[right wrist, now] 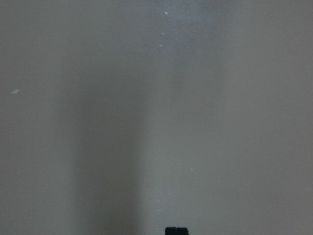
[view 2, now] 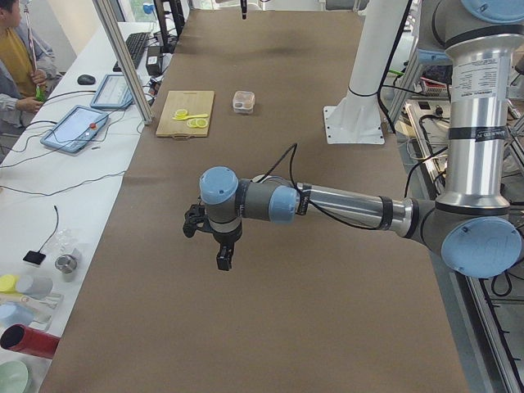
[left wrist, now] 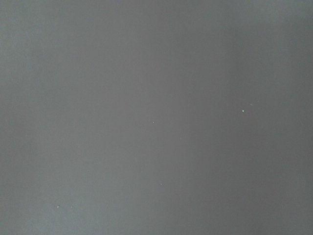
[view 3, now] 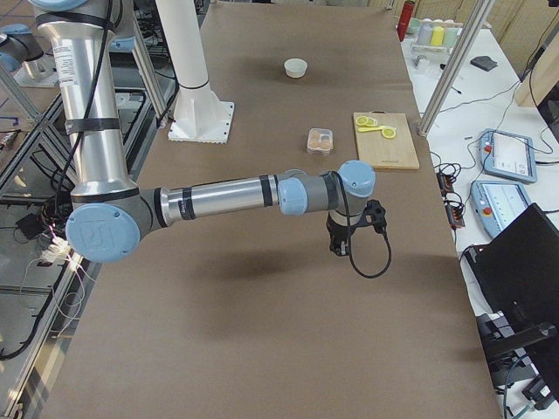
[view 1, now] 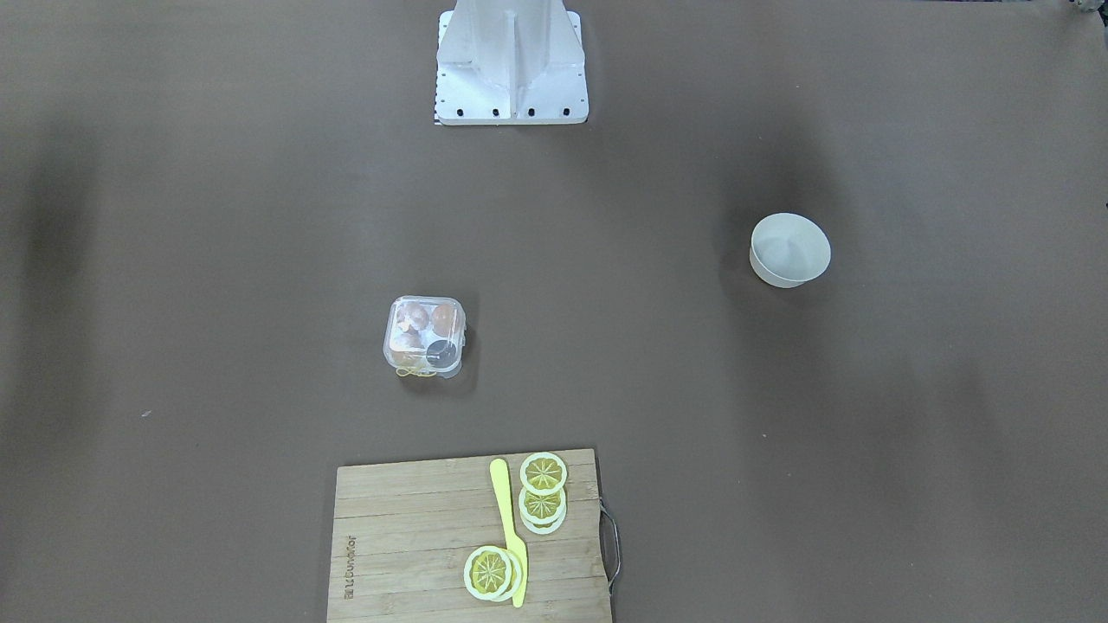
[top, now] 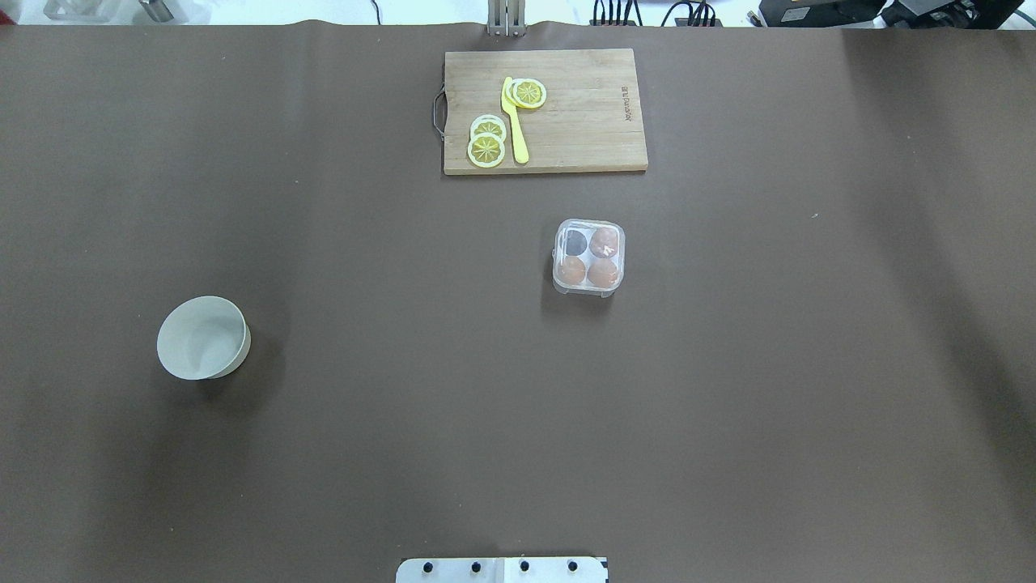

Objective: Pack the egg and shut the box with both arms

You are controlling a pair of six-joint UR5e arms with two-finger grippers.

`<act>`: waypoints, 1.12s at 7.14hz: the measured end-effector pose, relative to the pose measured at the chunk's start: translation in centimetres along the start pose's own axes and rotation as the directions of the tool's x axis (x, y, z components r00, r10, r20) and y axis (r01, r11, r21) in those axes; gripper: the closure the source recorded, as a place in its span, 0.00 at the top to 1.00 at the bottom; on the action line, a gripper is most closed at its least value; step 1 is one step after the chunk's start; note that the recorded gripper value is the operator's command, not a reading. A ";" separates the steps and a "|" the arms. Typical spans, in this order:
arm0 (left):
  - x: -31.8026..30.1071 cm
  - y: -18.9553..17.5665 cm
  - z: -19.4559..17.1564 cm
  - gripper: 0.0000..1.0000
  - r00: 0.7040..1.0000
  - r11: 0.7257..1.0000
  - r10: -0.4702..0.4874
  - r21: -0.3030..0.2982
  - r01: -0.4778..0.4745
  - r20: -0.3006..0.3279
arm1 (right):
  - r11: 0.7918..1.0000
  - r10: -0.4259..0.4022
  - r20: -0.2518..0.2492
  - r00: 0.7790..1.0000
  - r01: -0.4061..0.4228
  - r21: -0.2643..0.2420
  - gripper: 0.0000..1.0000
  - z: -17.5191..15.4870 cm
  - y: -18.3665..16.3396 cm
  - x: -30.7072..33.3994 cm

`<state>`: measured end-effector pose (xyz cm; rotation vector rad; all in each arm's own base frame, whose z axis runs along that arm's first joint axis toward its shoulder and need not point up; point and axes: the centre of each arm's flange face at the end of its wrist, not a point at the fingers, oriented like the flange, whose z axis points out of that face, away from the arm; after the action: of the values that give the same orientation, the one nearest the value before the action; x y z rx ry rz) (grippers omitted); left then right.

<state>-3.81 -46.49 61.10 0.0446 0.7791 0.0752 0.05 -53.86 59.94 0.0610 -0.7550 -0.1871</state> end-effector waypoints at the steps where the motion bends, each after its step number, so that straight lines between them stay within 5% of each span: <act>1: -1.3 0.9 -0.2 0.98 1.000 1.000 -0.022 0.003 0.022 0.001 | 1.000 -0.011 -0.008 1.000 0.011 -0.015 0.00 0.7 1.2 2.5; 2: -2.2 1.5 -0.6 0.98 1.000 1.000 -0.024 0.007 0.024 0.003 | 1.000 -0.011 -0.010 1.000 0.011 -0.024 0.00 1.1 2.0 3.9; 5: -3.1 2.2 -0.8 0.98 1.000 1.000 -0.007 0.011 0.007 0.009 | 1.000 -0.005 -0.009 1.000 0.005 -0.026 1.00 1.3 2.9 5.0; 8: -3.2 2.3 -0.7 0.98 1.000 1.000 -0.011 0.010 0.011 0.013 | 1.000 0.007 -0.007 1.000 -0.007 -0.023 1.00 1.2 3.0 5.0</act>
<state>-6.70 -44.45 63.01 0.0505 0.7671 0.0606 3.22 -51.86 64.61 0.0369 -0.7459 -0.1889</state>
